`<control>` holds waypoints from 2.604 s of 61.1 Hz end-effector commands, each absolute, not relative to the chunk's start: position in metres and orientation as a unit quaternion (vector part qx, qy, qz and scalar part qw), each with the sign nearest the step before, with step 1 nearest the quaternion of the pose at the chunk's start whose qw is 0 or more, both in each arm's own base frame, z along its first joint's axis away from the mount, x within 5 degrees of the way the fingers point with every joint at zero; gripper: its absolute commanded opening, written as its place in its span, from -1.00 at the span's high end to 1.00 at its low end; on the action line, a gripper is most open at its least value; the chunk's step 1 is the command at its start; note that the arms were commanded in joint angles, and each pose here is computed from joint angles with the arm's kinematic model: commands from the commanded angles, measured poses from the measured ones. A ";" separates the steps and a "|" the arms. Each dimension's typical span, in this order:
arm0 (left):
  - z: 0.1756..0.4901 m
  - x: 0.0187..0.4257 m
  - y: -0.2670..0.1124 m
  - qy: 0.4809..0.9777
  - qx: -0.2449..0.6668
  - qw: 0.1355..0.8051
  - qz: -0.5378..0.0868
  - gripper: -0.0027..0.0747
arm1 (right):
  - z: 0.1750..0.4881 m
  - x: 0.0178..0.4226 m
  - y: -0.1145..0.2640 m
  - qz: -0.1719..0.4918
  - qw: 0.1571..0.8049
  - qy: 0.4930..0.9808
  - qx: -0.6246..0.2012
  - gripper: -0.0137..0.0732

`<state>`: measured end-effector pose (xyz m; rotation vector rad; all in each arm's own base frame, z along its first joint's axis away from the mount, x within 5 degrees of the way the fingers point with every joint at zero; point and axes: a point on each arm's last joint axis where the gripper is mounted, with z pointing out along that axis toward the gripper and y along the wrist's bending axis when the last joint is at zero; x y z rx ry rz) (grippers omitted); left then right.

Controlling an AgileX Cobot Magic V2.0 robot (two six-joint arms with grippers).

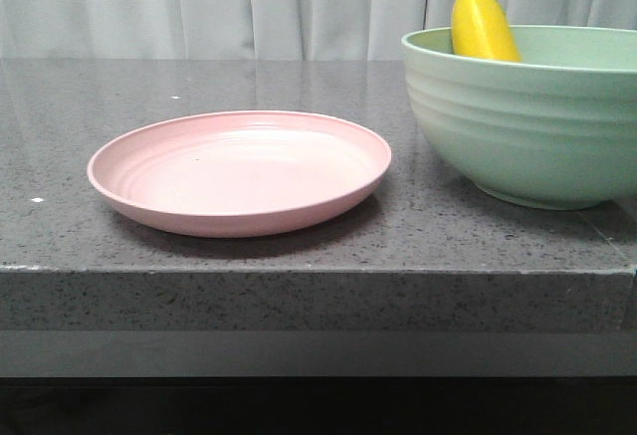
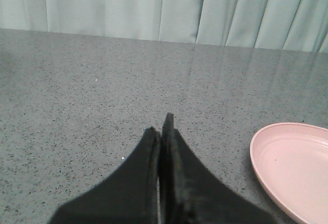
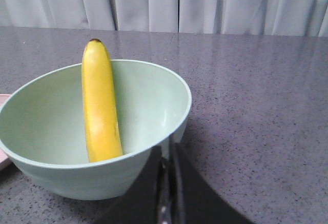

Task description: Transfer banana from pink plate to green bowl

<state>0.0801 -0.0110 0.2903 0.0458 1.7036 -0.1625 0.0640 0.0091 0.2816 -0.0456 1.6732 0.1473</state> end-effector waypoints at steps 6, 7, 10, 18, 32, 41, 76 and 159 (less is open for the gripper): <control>0.308 0.081 -0.011 0.713 0.013 0.696 -0.081 0.98 | 0.297 0.064 0.009 0.069 0.701 0.710 -0.015 0.82; 0.308 0.081 -0.011 0.713 0.013 0.696 -0.081 0.98 | 0.297 0.064 0.009 0.069 0.701 0.710 -0.015 0.82; 0.308 0.081 -0.011 0.713 0.013 0.696 -0.081 0.98 | 0.297 0.064 0.009 0.069 0.701 0.710 -0.015 0.82; 0.308 0.081 -0.011 0.713 0.013 0.696 -0.081 0.98 | 0.297 0.064 0.009 0.069 0.701 0.710 -0.015 0.82; 0.304 0.079 -0.011 0.713 0.016 0.696 -0.078 0.98 | 0.297 0.064 0.009 0.069 0.701 0.710 -0.015 0.82; 0.283 0.065 -0.007 0.704 0.009 0.707 -0.069 0.98 | 0.297 0.064 0.009 0.069 0.701 0.710 -0.015 0.82; 0.192 0.054 -0.004 0.743 -0.009 0.668 -0.049 0.98 | 0.297 0.064 0.008 0.069 0.700 0.711 -0.014 0.82; 0.192 0.054 -0.004 0.743 -0.009 0.668 -0.049 0.98 | 0.198 0.055 0.006 0.084 0.703 0.706 0.014 0.82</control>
